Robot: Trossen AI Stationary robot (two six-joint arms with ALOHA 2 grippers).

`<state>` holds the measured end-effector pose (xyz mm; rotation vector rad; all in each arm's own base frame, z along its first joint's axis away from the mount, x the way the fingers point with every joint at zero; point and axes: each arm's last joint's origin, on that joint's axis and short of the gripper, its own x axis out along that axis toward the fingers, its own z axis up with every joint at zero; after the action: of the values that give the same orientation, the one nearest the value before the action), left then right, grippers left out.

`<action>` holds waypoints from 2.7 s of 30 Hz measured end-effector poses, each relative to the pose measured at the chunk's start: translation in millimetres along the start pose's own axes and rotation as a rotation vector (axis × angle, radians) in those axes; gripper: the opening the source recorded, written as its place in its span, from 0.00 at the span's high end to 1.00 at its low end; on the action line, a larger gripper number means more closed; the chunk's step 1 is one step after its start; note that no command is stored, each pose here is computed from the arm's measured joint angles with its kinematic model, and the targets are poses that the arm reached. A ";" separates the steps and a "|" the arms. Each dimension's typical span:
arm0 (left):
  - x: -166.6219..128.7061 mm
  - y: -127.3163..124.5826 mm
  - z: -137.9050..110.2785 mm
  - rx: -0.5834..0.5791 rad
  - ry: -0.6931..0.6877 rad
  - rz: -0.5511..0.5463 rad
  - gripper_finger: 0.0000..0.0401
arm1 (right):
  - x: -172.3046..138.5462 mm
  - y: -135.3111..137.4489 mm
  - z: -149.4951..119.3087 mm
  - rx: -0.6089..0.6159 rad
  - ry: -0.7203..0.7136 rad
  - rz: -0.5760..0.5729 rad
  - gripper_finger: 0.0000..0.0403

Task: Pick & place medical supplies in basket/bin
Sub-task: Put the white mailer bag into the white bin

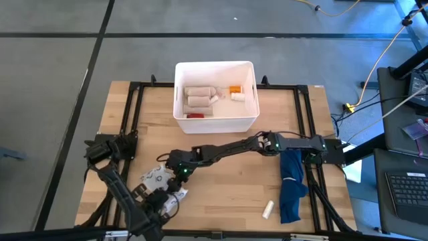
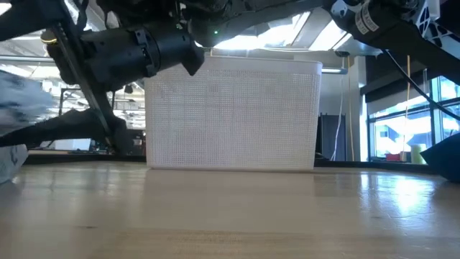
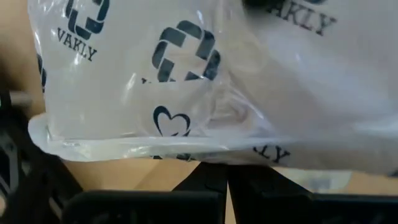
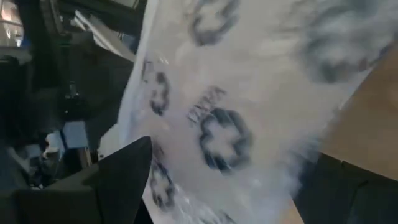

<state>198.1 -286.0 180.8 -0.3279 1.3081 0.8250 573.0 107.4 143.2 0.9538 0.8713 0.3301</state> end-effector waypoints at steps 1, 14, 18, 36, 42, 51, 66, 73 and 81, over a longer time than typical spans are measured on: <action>0.8 -0.9 3.5 0.013 -0.001 0.000 1.00 | 0.3 0.6 -0.3 -0.004 0.001 0.004 0.16; 3.6 -0.2 15.6 0.066 0.015 0.036 0.98 | -1.8 11.4 4.9 -0.030 -0.002 0.110 0.27; -0.2 6.0 12.9 0.073 0.006 0.068 0.95 | -2.9 10.1 6.6 -0.045 -0.006 0.109 0.41; -95.9 98.7 26.7 -0.143 -0.247 -0.271 0.83 | -67.2 50.1 39.9 -0.264 -0.121 0.119 0.57; -123.9 135.1 48.9 -0.182 -0.513 -0.474 0.84 | -136.3 80.5 54.8 -0.385 -0.230 -0.066 0.57; -136.5 160.5 73.8 -0.097 -0.708 -0.483 0.85 | -246.3 108.7 48.3 -0.487 -0.335 -0.579 0.57; -130.1 168.2 114.8 -0.093 -0.771 -0.321 0.84 | -393.7 77.4 51.7 -0.541 -0.233 -1.053 0.56; -127.1 183.1 140.2 -0.128 -0.764 -0.243 0.84 | -415.0 33.5 68.5 -0.693 -0.036 -0.901 0.56; -123.4 200.8 163.1 -0.206 -0.745 -0.181 0.84 | -410.0 -24.1 90.1 -0.824 0.116 -0.755 0.56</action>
<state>171.5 -87.2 385.5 -0.2581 0.4936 0.8178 382.7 -202.8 353.8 -0.1795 1.0110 0.0638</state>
